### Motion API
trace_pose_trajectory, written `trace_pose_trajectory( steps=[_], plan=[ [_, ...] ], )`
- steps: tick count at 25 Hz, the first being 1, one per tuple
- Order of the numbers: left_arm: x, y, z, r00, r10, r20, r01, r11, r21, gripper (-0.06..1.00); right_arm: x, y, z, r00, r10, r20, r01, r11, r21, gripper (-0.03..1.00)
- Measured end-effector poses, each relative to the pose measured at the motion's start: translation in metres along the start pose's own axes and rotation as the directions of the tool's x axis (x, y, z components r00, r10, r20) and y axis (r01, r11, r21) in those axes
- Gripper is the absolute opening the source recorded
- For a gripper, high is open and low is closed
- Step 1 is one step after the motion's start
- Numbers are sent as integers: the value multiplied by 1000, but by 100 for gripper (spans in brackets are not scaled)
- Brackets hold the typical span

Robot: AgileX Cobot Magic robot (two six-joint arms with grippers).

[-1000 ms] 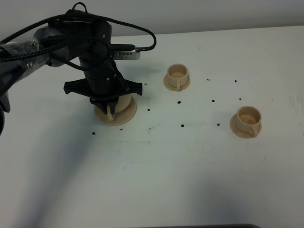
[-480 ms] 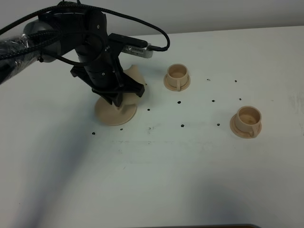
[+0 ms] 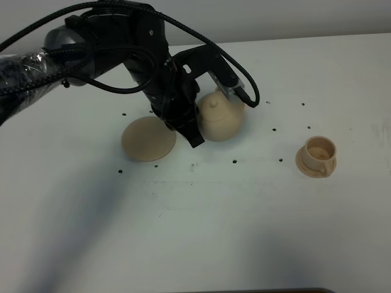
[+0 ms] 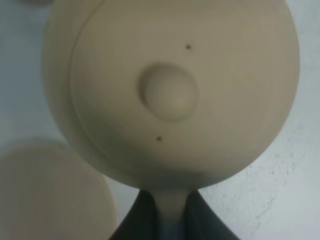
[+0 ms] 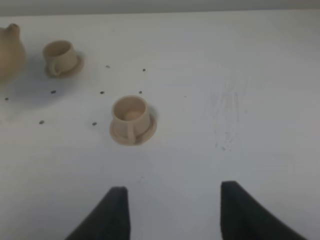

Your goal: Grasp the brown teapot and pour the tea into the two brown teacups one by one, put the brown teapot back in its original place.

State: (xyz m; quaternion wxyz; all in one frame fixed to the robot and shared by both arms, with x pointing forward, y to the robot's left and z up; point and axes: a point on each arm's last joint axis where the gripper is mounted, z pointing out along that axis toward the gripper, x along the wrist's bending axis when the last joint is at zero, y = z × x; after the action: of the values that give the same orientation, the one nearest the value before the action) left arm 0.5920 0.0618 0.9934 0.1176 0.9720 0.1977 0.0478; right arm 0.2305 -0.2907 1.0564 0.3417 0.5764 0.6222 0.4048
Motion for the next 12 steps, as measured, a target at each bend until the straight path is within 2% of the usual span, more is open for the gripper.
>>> trace_pose_trajectory(
  steps=[3,6,12],
  plan=[
    [-11,15,1,995,92,-38,-94,994,-60,13,0,0,0,1000,0,0,0,1000,0,38],
    [-19,24,3,982,168,-83,-174,981,-80,13,0,0,0,1000,0,0,0,1000,0,35],
    [-22,35,14,963,229,-139,-242,967,-79,13,0,0,0,1000,0,0,0,1000,0,30]
  ],
)
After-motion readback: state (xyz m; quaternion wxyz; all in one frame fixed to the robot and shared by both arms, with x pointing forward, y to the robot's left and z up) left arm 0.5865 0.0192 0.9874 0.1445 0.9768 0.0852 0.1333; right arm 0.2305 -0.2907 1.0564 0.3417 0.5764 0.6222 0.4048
